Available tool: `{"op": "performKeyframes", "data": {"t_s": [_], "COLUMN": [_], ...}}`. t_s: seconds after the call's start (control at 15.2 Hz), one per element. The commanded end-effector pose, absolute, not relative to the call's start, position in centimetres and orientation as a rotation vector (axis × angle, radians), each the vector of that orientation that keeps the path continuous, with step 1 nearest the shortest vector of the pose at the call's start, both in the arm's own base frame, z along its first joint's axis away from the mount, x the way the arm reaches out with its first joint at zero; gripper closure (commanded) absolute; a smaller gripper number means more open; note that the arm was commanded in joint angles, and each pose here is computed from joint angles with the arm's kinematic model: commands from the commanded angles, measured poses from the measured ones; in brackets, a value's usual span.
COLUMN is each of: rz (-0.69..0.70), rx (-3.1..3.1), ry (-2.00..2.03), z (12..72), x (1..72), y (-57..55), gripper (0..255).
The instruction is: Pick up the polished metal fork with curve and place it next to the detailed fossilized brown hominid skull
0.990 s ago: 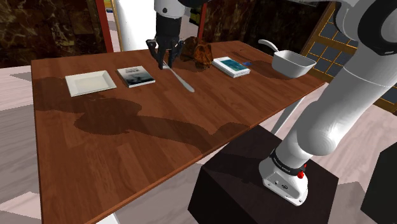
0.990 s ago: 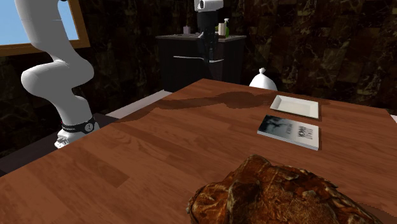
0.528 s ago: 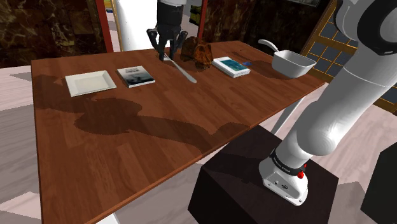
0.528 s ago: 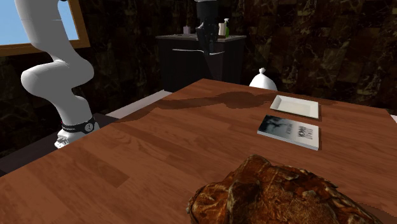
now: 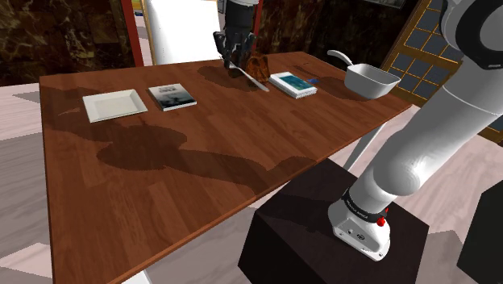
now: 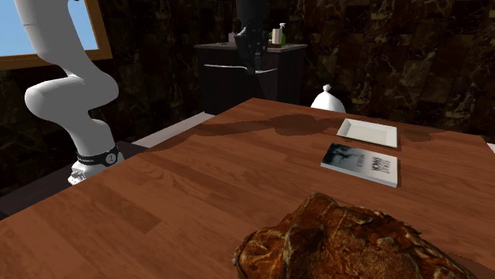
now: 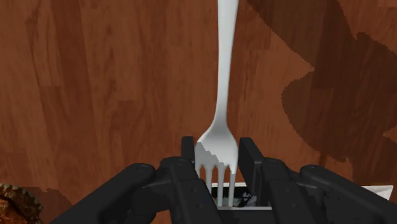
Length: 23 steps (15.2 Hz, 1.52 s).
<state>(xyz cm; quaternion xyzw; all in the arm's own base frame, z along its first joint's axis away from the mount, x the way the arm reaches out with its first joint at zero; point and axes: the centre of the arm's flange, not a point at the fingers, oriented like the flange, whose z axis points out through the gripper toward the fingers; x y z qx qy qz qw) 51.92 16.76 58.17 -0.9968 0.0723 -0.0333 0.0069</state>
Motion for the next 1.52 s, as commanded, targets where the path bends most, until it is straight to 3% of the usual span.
{"op": "performKeyframes", "data": {"t_s": [0.0,1.45], "rz": [-0.105,-0.105], "rx": [-3.118,-3.118], "ry": [0.224,0.224], "z": [58.2,58.3], "x": [52.3,57.6], "y": [13.8,-14.7], "gripper": [255,255]}}
